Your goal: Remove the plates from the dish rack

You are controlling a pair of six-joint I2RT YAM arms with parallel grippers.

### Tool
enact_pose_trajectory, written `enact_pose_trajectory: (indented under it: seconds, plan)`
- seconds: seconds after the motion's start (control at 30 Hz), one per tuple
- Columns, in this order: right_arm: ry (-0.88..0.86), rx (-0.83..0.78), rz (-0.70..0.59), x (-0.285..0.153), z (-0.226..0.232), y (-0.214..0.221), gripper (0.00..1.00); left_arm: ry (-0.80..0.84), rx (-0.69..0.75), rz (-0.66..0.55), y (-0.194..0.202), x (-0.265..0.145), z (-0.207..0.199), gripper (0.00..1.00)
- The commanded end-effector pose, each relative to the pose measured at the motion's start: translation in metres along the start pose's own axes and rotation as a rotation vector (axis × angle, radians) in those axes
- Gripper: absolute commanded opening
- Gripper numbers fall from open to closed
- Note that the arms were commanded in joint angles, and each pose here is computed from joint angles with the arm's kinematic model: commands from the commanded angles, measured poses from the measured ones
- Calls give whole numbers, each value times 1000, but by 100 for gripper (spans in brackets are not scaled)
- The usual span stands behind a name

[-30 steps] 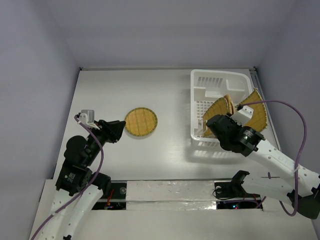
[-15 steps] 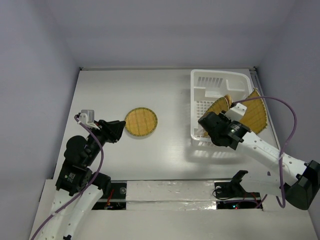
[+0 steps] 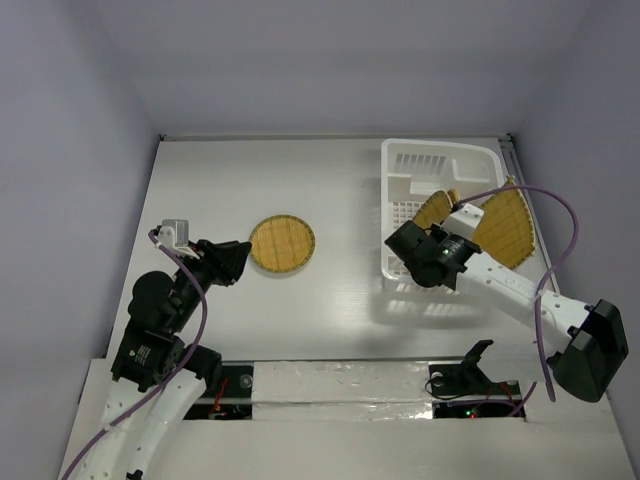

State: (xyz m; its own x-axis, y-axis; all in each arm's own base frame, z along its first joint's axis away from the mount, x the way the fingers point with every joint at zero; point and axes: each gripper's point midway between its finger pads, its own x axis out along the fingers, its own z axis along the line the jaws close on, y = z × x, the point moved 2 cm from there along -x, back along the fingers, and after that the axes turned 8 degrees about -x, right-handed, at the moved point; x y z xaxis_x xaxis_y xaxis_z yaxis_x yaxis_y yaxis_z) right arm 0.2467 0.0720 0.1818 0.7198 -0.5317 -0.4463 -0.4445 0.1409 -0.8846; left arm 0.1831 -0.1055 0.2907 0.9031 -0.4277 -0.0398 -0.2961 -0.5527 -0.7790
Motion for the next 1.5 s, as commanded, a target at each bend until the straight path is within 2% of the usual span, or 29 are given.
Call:
enact_pose_trajectory:
  seconds: [0.0, 0.27, 0.6, 1.13, 1.3, 1.47]
  plan:
    - [13, 71, -56, -2, -1, -20, 17, 20, -1, -14, -4, 1, -5, 32]
    - [-37, 36, -78, -12, -1, -42, 0, 21, -1, -15, -4, 1, -5, 32]
    - [-86, 59, -128, -28, -2, -77, 0, 22, -4, -18, -4, 1, -5, 33]
    - [-306, 281, -258, -79, -17, -164, 0, 22, -4, -18, -3, 1, -4, 33]
    - [-500, 311, -271, -103, 6, -184, 0, 23, -6, -22, -4, 1, -5, 33]
    - [-779, 329, -224, -127, 77, -186, 0, 16, -5, -31, -6, 0, -4, 33]
